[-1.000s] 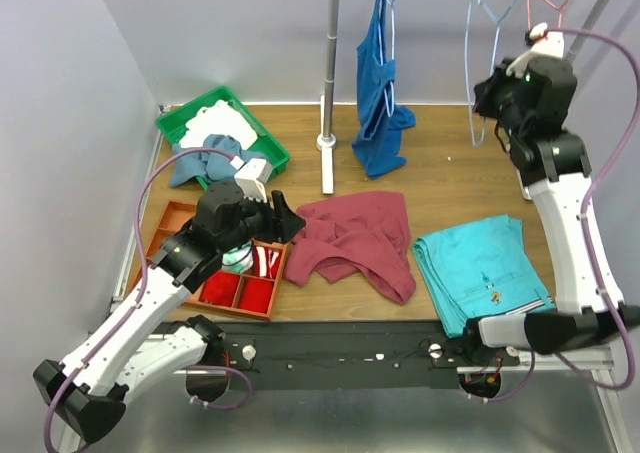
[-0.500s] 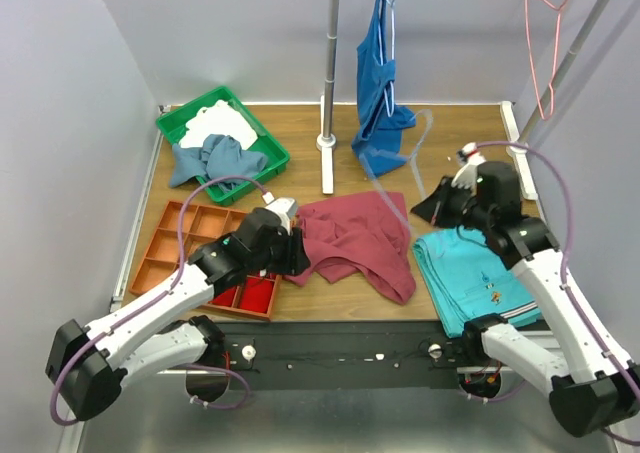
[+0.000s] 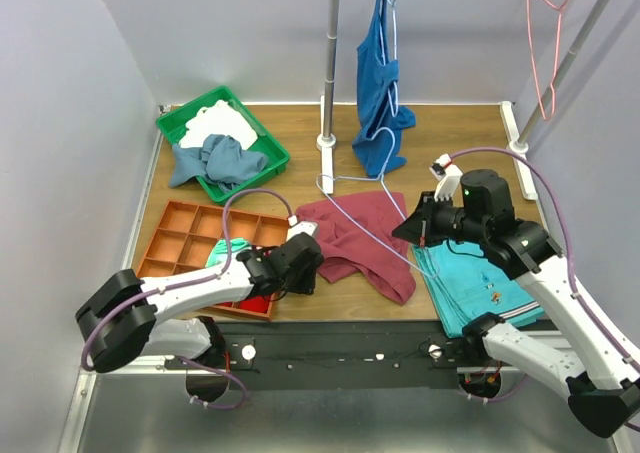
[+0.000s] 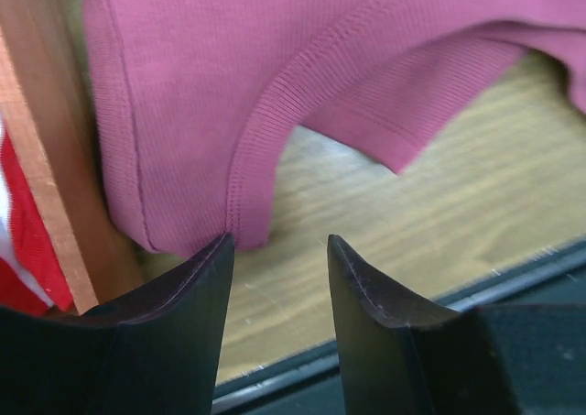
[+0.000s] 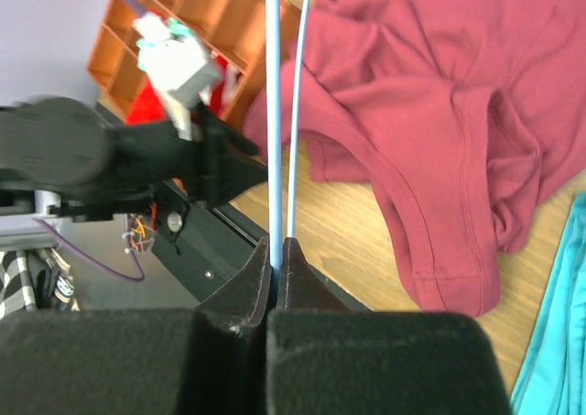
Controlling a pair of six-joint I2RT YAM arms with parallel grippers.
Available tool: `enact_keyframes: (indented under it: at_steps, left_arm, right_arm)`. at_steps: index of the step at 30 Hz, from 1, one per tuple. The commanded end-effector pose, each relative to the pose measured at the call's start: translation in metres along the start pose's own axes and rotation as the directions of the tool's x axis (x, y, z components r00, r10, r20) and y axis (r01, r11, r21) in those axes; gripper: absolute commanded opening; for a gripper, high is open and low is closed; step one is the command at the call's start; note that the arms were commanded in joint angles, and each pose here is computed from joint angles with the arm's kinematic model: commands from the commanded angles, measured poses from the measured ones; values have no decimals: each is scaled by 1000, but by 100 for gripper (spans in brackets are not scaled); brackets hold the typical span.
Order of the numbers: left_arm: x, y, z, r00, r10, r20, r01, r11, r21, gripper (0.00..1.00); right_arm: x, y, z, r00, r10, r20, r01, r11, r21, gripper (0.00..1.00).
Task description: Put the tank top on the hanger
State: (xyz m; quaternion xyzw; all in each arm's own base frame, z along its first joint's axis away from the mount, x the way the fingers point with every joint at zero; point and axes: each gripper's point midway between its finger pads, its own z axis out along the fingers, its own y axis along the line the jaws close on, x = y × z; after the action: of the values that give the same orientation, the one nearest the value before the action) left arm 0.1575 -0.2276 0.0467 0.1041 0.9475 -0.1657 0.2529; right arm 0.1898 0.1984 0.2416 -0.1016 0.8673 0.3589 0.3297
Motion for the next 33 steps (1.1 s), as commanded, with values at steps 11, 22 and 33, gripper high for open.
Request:
enact_keyframes:
  at_steps: [11,22,33]
  left_arm:
    - [-27,21,5,991,87,104,-62,974,-218,54]
    - [-15,17,16,993,103,55,-91,977,-193,38]
    - [-39,14,8,991,90,100,-73,983,-169,0]
  right_arm:
    - [13,11,-11,996,-61,-66,57,997,-58,1]
    - [12,10,-14,995,-72,-73,69,997,-46,1]
    - [20,14,-25,994,-68,-91,63,996,-60,1]
